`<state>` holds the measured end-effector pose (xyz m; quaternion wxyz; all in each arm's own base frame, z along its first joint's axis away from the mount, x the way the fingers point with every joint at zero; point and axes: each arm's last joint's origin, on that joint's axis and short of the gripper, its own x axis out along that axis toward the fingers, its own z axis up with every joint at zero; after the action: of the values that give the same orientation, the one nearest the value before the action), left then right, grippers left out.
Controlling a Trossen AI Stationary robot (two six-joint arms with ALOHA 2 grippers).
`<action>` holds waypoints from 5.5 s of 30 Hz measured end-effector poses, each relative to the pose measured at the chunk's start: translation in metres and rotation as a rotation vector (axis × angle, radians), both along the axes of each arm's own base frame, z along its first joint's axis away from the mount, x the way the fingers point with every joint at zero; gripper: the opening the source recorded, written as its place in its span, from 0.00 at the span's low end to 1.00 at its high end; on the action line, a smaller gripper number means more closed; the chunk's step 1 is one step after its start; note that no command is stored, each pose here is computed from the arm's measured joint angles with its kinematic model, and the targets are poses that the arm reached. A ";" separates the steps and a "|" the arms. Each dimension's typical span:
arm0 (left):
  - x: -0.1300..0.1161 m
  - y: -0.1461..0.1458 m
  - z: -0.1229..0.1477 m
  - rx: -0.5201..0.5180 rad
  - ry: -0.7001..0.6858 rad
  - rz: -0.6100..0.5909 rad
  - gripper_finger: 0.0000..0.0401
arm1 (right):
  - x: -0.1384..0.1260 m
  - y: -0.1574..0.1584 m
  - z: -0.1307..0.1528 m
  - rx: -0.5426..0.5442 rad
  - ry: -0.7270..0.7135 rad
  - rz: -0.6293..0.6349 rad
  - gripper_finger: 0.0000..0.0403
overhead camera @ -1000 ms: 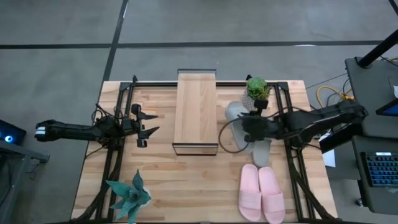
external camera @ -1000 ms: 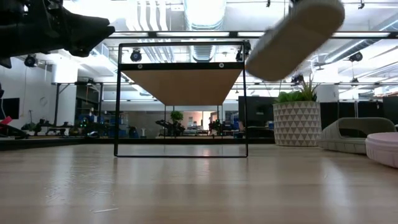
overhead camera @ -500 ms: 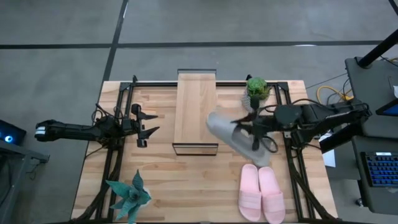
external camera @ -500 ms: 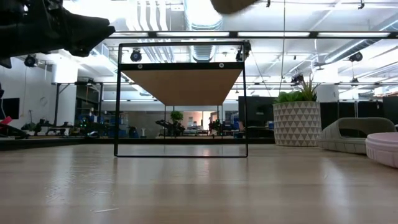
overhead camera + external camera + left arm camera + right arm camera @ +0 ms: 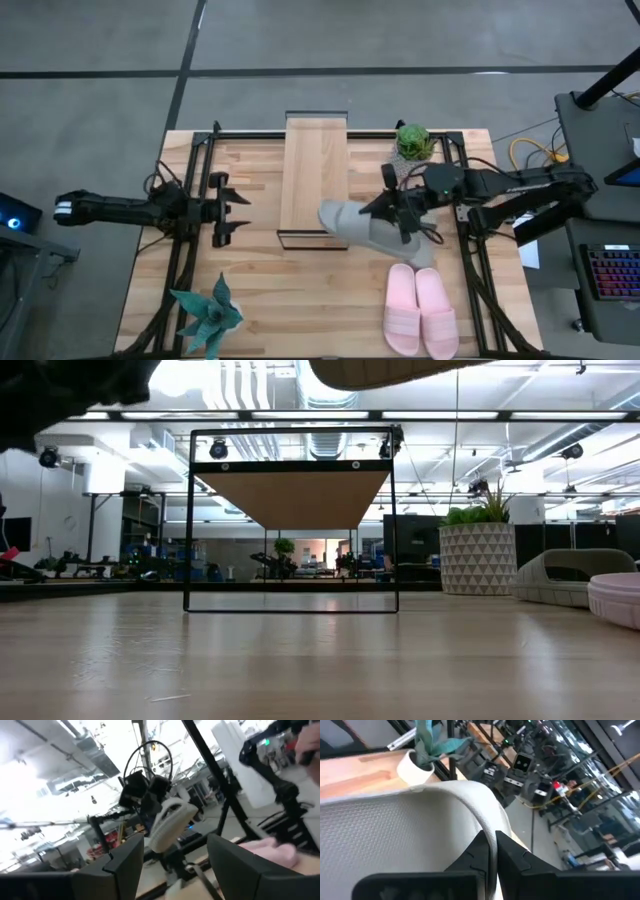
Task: Pick and place slides into the shelf
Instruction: Put the left gray slide on the shelf
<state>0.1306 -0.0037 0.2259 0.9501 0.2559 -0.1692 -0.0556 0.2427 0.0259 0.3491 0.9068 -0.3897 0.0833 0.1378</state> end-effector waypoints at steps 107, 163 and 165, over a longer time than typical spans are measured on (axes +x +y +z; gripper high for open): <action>0.132 0.011 0.082 0.711 0.311 0.482 0.03 | 0.027 -0.037 0.020 -0.188 0.058 -0.125 0.26; 0.037 0.015 0.126 -0.218 0.265 0.554 0.51 | 0.137 0.040 -0.059 -0.537 0.233 -0.424 0.02; 0.036 0.015 0.127 -0.220 0.258 0.553 0.51 | 0.138 0.040 -0.059 -0.537 0.231 -0.415 0.02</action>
<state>0.1670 0.0115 0.3525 0.9648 0.1790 0.0234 0.1914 0.3802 0.0661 0.2902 0.7652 -0.5707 0.2960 -0.0332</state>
